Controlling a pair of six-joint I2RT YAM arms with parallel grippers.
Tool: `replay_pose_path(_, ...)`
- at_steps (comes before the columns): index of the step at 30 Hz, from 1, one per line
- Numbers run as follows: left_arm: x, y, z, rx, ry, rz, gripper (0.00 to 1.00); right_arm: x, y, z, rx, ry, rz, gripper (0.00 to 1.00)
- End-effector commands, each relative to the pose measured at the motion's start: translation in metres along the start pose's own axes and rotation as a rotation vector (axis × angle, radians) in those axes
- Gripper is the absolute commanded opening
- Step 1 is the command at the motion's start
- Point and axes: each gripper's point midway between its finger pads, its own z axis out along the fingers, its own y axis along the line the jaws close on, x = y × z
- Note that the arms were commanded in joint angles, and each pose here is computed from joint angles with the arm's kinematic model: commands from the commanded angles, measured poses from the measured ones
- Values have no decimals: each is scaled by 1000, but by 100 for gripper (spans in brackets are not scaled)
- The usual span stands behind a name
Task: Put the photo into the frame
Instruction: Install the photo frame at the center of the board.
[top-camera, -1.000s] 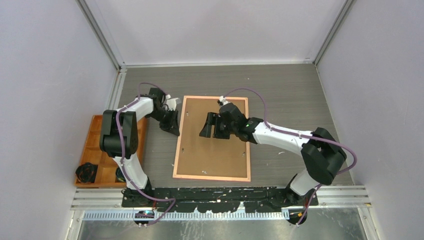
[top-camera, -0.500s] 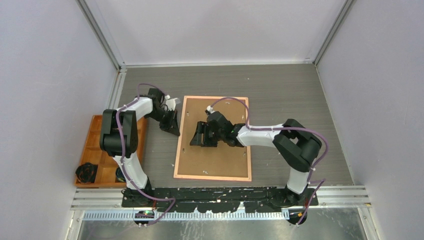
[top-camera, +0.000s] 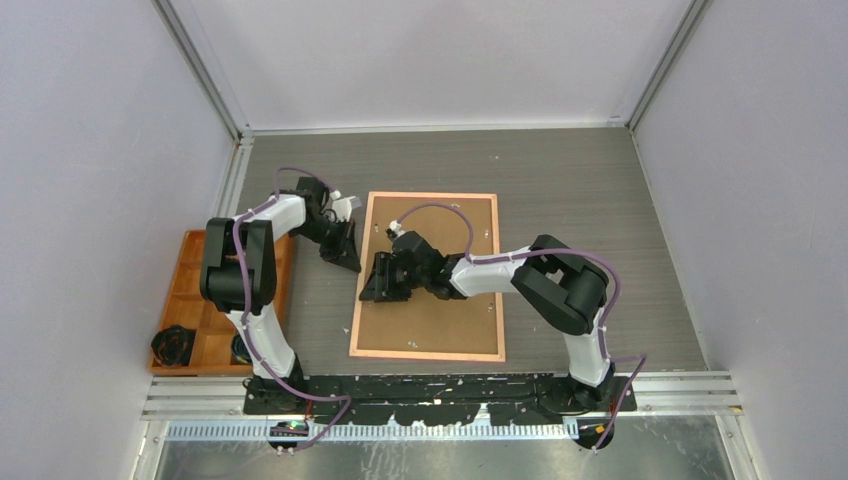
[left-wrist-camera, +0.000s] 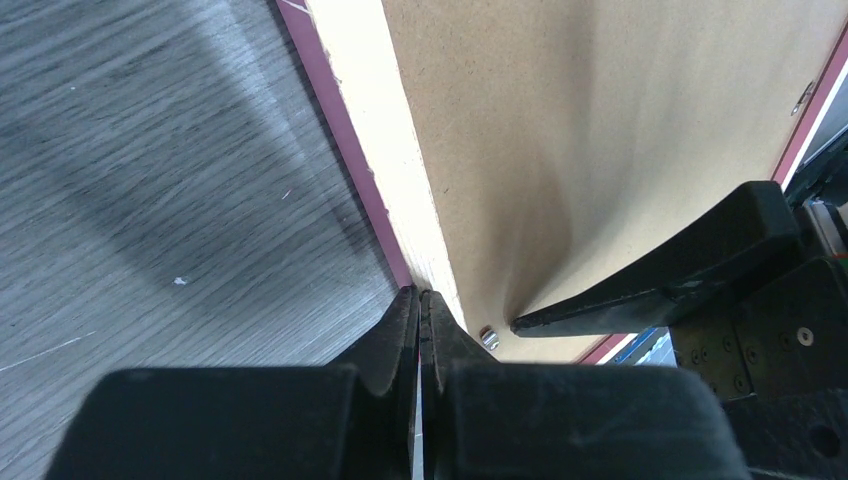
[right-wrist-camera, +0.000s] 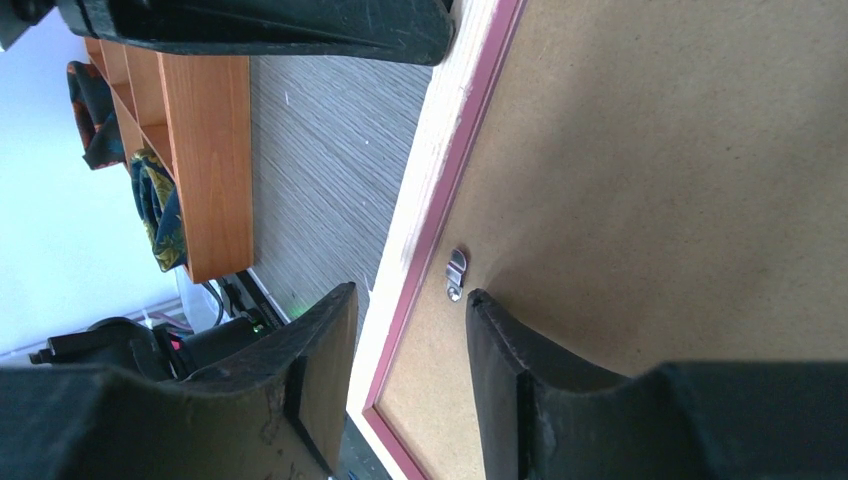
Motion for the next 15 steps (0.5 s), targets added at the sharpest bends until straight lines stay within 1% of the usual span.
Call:
replay_pose_path(1, 11, 12, 12, -34, 42, 2, 0, -8, 24, 4, -81, -12, -8, 47)
replay_pose_path(15, 12, 11, 12, -24, 45, 3, 1, -7, 15, 14, -61, -16, -24, 44)
